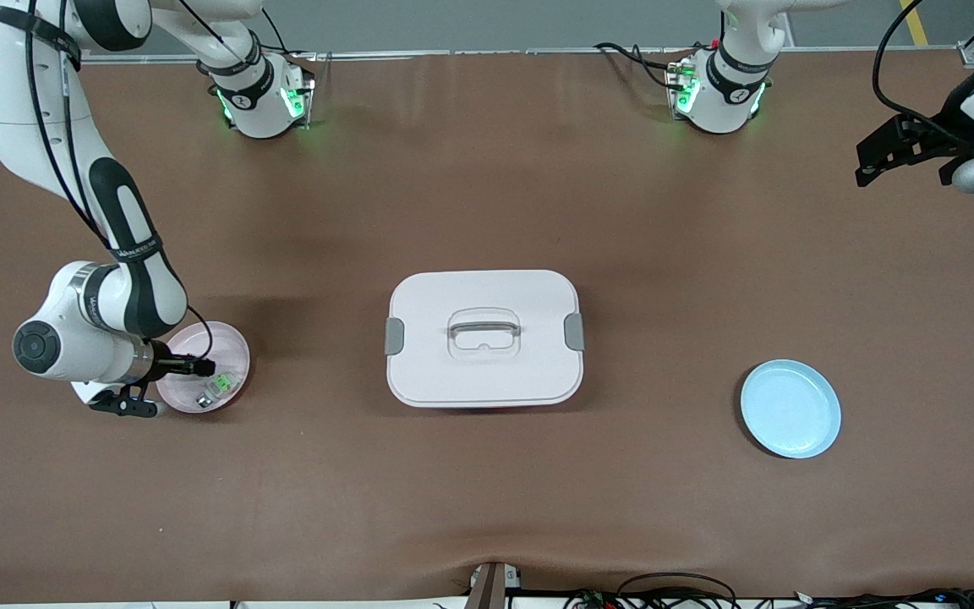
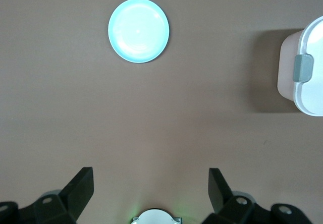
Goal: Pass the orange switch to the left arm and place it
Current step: 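Lower the right gripper onto the black-orange switch on the pink plate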
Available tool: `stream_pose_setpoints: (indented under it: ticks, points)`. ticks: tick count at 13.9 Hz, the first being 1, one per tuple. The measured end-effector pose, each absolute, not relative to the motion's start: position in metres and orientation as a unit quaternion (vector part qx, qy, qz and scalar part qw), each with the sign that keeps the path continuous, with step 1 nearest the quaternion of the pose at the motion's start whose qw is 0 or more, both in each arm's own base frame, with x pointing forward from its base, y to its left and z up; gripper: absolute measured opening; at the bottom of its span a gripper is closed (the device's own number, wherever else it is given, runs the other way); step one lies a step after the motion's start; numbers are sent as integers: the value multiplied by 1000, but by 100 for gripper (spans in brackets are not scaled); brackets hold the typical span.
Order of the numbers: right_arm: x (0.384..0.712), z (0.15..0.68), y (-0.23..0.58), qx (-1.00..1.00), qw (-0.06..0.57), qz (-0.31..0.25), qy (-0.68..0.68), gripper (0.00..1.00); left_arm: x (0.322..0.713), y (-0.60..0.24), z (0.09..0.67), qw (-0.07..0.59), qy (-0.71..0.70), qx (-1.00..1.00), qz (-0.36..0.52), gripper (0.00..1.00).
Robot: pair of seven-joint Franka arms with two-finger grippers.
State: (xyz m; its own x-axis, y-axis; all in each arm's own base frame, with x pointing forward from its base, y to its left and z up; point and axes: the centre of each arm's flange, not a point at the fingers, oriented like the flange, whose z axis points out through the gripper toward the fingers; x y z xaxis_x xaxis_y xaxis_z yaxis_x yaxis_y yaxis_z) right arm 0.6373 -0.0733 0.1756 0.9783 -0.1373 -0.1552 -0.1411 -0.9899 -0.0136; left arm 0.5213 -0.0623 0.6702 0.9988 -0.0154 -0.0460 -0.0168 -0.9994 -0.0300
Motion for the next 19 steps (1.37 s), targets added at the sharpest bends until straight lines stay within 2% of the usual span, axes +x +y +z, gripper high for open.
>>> stream_pose_setpoints:
  ticks: [2,4,5,10,13,19]
  points:
    - [637,176,-73,-994,12,77,70,100,521,-62,670,15,8,-1000,24,100]
    - [637,175,-73,-994,12,78,70,78,521,-62,669,15,8,-1000,25,100]
    - [637,176,-73,-994,12,78,70,73,521,-62,669,15,8,-1000,25,100]
    - [637,176,-75,-994,12,78,72,73,522,-62,668,15,8,-1000,26,100]
    - [637,181,-72,-991,14,100,86,73,521,-62,667,16,8,-999,29,100]
    - [655,231,-46,-980,16,134,150,73,521,-62,666,16,8,-999,30,100]
